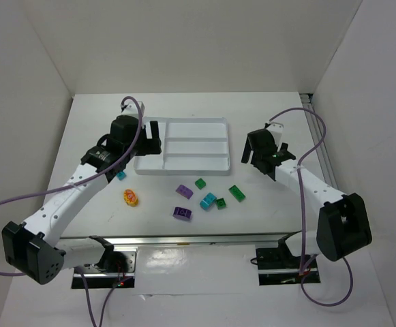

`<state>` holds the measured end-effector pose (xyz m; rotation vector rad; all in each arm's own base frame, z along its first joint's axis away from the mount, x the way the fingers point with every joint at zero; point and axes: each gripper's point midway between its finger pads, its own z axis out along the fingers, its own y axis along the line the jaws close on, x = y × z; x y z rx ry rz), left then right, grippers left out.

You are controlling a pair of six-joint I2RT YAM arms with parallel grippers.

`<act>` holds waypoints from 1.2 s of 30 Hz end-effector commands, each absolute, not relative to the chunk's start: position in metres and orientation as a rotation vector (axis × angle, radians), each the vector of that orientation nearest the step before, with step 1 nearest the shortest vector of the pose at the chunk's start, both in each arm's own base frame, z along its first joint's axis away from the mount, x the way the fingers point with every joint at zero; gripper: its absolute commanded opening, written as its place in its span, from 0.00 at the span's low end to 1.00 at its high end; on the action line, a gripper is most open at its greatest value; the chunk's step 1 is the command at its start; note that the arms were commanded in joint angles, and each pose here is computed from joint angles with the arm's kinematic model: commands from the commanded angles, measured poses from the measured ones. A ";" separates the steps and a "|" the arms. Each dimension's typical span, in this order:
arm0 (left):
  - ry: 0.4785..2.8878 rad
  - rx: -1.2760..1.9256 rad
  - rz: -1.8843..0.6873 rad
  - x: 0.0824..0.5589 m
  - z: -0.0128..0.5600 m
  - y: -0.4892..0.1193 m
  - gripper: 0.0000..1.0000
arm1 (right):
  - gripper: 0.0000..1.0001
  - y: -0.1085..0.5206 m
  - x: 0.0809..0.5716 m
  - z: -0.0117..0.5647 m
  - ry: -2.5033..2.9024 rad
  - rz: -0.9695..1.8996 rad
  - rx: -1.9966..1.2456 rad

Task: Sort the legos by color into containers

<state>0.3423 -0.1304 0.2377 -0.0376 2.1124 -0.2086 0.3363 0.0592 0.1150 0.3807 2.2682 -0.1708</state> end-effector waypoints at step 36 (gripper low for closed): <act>2.145 0.010 -0.283 0.346 0.243 -0.149 1.00 | 0.88 0.150 0.249 0.030 2.670 0.089 -0.106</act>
